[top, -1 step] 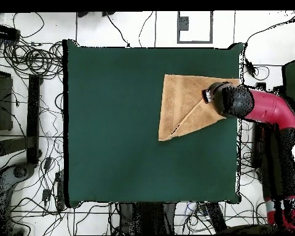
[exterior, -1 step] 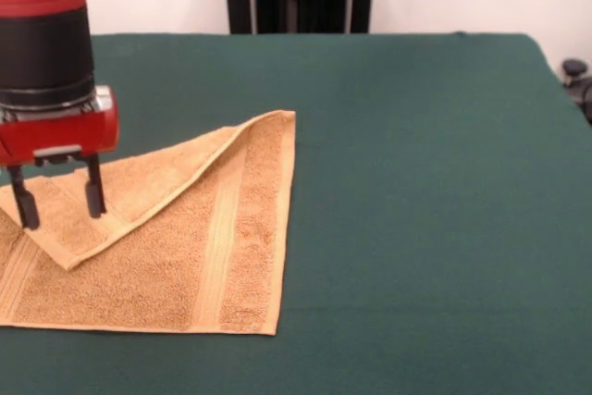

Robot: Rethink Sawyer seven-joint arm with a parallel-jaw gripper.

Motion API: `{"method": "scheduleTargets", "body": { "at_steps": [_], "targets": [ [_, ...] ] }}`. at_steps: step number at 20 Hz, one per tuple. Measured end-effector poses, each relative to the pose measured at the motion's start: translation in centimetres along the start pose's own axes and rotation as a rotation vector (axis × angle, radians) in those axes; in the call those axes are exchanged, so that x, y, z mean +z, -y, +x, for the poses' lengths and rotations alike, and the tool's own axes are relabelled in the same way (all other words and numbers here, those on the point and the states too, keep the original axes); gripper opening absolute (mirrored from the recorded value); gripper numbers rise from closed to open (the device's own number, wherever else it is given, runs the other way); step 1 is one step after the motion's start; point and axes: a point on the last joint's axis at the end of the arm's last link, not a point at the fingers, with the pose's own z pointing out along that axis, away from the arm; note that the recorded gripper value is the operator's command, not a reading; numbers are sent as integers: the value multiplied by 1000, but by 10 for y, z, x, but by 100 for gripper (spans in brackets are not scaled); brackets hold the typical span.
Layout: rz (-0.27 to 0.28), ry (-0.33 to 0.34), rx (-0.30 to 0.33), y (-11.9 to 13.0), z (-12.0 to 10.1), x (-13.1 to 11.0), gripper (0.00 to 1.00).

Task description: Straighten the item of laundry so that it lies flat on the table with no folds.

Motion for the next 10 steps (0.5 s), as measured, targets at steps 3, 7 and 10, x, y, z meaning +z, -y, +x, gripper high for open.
{"method": "scheduleTargets", "body": {
  "at_steps": [3, 7, 10],
  "targets": [
    [-27, -13, 5, -10, 7, 18, 100],
    [-52, -36, 4, -22, 17, 39, 100],
    [-56, -55, 1, -26, 25, 49, 100]
  ]
}}
